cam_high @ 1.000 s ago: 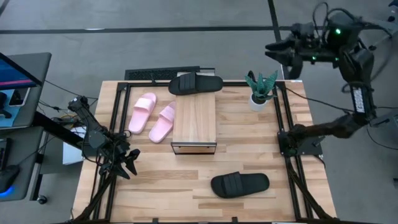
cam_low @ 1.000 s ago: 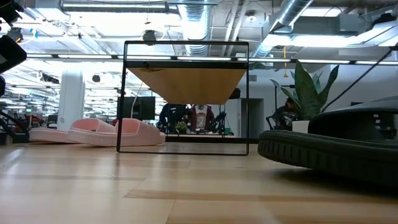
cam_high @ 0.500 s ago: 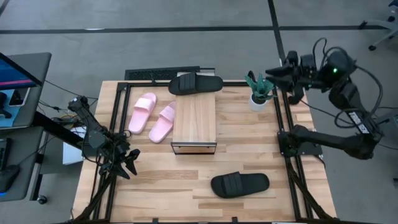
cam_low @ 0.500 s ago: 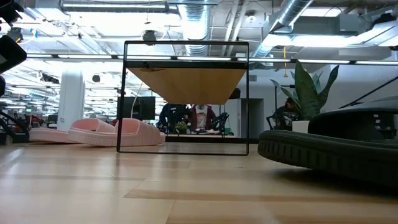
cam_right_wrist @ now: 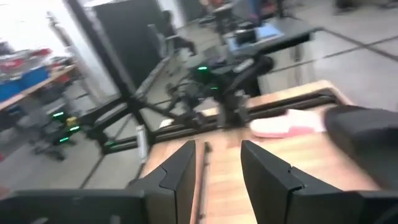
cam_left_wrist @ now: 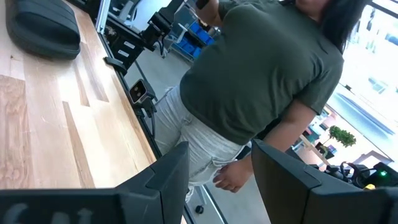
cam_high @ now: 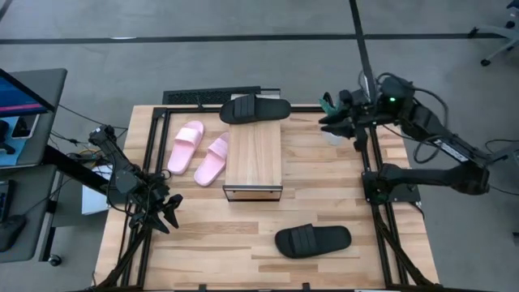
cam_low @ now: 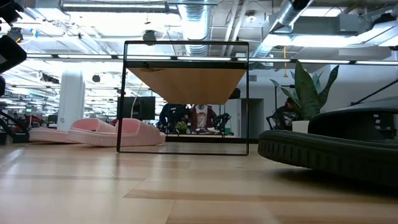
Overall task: Pick and place slides into the shelf
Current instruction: Put the black slide on the shelf
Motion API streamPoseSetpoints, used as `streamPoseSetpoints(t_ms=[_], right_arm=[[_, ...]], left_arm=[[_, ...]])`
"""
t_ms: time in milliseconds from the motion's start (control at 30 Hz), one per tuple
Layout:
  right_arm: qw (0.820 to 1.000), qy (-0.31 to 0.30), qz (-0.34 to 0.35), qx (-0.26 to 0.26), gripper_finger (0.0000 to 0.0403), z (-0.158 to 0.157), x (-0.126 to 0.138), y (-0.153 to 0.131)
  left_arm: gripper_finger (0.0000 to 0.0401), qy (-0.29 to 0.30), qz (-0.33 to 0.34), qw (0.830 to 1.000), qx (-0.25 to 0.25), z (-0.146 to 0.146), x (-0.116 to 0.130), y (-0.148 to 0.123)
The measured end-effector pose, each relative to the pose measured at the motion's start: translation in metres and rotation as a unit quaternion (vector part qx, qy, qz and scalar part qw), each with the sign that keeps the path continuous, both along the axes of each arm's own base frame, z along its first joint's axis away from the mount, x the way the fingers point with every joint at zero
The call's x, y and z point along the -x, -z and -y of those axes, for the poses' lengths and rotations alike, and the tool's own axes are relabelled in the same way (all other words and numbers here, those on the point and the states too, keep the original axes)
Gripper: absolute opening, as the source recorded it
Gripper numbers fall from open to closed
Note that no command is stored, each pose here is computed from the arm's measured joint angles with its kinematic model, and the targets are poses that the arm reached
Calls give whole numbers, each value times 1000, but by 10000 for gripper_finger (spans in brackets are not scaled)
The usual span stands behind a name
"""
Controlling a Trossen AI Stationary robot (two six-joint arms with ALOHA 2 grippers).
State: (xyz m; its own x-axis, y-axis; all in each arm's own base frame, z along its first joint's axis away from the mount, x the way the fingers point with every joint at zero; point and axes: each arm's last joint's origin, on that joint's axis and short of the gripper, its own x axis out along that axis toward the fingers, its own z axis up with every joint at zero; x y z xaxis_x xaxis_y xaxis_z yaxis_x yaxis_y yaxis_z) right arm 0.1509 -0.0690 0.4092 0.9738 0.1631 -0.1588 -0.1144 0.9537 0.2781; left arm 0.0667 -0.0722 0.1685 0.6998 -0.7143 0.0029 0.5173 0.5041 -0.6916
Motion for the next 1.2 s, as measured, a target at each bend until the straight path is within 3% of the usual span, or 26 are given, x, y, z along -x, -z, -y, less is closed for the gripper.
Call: streamPoseSetpoints(t_ms=[200, 467, 733, 1200], right_arm=[[998, -39, 19, 40, 119, -5, 5, -3], [993, 19, 52, 106, 118, -14, 34, -14], [991, 78, 25, 102, 118, -22, 57, 12], [990, 135, 44, 12, 118, -43, 90, 58]], left_arm=[[162, 0, 0, 1000, 0, 0, 0, 0], [162, 0, 0, 1000, 0, 0, 0, 0], [162, 0, 0, 1000, 0, 0, 0, 0], [162, 0, 0, 1000, 0, 0, 0, 0]])
